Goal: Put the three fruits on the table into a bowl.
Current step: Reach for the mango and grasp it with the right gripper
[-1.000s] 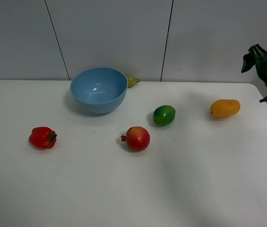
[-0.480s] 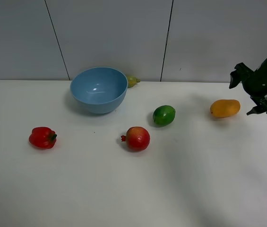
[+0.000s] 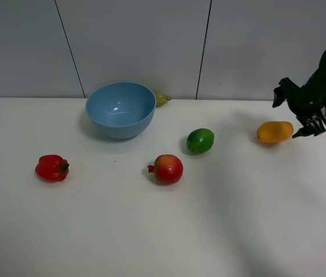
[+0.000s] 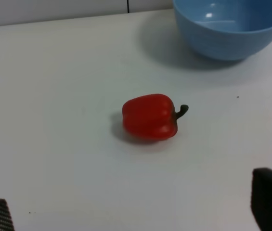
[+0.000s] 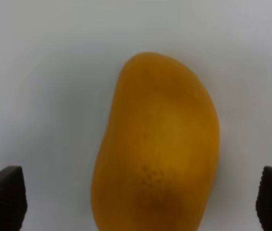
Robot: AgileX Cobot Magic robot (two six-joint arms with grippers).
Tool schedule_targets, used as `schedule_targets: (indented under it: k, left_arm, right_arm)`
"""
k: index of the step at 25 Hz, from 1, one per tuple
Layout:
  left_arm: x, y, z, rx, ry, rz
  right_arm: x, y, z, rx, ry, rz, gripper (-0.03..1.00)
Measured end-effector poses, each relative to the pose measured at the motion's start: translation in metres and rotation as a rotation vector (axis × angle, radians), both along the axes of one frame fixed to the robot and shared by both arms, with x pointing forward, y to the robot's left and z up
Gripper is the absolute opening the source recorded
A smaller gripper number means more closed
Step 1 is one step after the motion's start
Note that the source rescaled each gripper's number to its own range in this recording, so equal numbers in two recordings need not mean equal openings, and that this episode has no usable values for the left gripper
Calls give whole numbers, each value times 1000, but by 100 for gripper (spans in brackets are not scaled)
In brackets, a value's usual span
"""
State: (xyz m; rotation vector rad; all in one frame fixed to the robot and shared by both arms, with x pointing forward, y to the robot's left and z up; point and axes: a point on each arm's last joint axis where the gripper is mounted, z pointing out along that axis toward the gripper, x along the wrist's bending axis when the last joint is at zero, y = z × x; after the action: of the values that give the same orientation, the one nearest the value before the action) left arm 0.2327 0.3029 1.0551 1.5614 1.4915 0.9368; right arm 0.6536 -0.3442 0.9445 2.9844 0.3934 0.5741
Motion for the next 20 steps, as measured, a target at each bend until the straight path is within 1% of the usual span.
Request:
schedule_targets:
  k: [5, 11, 20]
  left_arm:
    - [0, 0, 0, 0, 0, 0]
    - [0, 0, 0, 0, 0, 0]
    - [0, 0, 0, 0, 0, 0]
  right_arm:
    - [0, 1, -17, 16, 57, 5, 87]
    - [1, 1, -32, 24, 94, 6, 86]
    - [4, 1, -48, 26, 101, 5, 72]
